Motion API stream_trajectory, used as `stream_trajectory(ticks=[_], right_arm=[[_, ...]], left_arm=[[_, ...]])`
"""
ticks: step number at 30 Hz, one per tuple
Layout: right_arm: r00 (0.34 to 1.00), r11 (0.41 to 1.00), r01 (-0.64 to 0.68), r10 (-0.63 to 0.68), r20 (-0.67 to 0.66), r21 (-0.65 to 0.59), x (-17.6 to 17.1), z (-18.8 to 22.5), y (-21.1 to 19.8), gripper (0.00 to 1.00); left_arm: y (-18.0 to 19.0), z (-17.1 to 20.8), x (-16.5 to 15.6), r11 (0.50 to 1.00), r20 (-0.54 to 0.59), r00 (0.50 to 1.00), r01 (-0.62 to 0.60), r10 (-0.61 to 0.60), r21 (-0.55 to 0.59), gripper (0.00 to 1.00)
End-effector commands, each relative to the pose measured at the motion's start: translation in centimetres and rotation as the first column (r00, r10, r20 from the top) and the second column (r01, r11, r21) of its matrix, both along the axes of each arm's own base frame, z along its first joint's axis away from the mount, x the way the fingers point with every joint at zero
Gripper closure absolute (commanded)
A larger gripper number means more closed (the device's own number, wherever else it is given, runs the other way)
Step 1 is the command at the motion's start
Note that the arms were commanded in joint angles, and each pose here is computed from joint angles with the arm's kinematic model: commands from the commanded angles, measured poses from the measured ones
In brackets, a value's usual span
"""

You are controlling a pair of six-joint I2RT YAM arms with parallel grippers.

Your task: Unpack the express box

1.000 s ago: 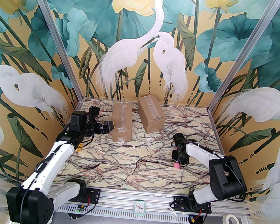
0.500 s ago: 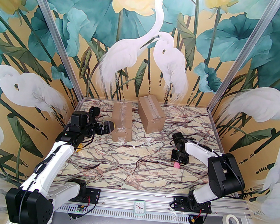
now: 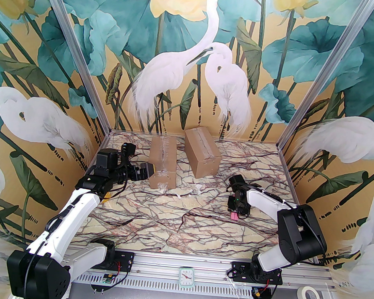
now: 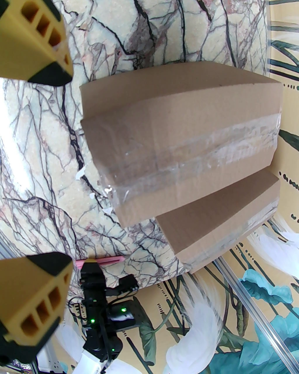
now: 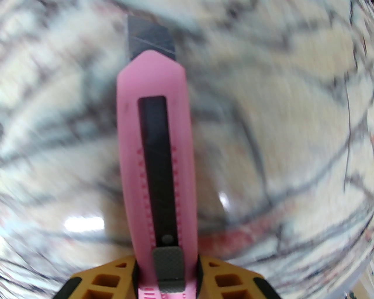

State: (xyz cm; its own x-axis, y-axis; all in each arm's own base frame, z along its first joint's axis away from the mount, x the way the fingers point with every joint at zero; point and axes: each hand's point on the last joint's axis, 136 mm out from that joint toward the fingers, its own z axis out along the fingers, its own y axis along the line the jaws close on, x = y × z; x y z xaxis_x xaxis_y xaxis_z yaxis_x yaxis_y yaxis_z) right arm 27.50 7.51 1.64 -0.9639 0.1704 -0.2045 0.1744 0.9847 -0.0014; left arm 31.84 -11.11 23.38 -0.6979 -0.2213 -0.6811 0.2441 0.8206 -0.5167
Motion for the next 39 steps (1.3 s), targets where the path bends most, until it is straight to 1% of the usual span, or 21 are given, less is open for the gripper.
stream_trajectory(ticks=[1, 6, 9, 13, 17, 23, 26, 28, 31, 34, 39], right_arm=[[0.991, 0.999, -0.046, 0.045, 0.123, 0.007, 2.1, 1.7, 1.1, 0.7], [0.962, 0.984, -0.177, 0.17, 0.213, 0.011, 2.7, 4.3, 3.9, 0.7], [0.917, 0.963, -0.27, 0.256, 0.305, 0.002, 3.1, 6.9, 6.1, 0.7], [0.828, 0.922, -0.387, 0.356, 0.433, -0.018, 3.2, 10.6, 8.8, 0.7], [0.72, 0.869, -0.492, 0.44, 0.537, -0.052, 2.7, 13.8, 11.5, 0.7], [0.583, 0.806, -0.581, 0.509, 0.633, -0.113, 1.9, 17.4, 14.6, 0.7], [0.533, 0.774, -0.614, 0.551, 0.642, -0.155, 1.5, 18.2, 15.8, 0.7], [0.507, 0.752, -0.637, 0.575, 0.642, -0.17, 1.2, 18.4, 16.6, 0.7], [0.49, 0.736, -0.654, 0.589, 0.643, -0.175, 1.0, 18.7, 17.5, 0.7], [0.477, 0.724, -0.669, 0.594, 0.648, -0.171, 0.7, 18.7, 18.1, 0.7], [0.459, 0.703, -0.695, 0.594, 0.66, -0.15, 0.3, 18.7, 18.8, 0.7]], left_arm=[[-0.3, 2.3, -0.4, 1.0, 0.046, 0.999, 0.015, -0.015, 0.004, 0.01], [-1.4, 3.5, -0.9, 0.998, 0.042, 0.998, 0.058, -0.057, -0.017, 0.01], [-2.8, 4.3, -1.2, 0.994, 0.03, 0.994, 0.104, -0.103, -0.045, 0.01], [-5.7, 5.2, -1.7, 0.98, 0.017, 0.981, 0.193, -0.193, -0.048, 0.01], [-9.2, 5.5, -2.1, 0.962, 0.009, 0.963, 0.271, -0.271, -0.042, 0.01], [-13.3, 4.9, -2.0, 0.937, -0.002, 0.938, 0.347, -0.347, -0.039, 0.01], [-15.2, 4.6, -2.0, 0.919, -0.011, 0.919, 0.392, -0.393, -0.046, 0.01], [-16.4, 4.3, -2.1, 0.907, -0.015, 0.908, 0.418, -0.419, -0.045, 0.01], [-17.6, 3.7, -1.9, 0.9, -0.024, 0.9, 0.433, -0.434, -0.037, 0.02], [-17.8, 3.2, -1.3, 0.908, -0.03, 0.908, 0.417, -0.418, -0.031, 0.03], [-18.5, 3.4, -1.1, 0.898, -0.022, 0.898, 0.437, -0.439, -0.058, 0.06]])
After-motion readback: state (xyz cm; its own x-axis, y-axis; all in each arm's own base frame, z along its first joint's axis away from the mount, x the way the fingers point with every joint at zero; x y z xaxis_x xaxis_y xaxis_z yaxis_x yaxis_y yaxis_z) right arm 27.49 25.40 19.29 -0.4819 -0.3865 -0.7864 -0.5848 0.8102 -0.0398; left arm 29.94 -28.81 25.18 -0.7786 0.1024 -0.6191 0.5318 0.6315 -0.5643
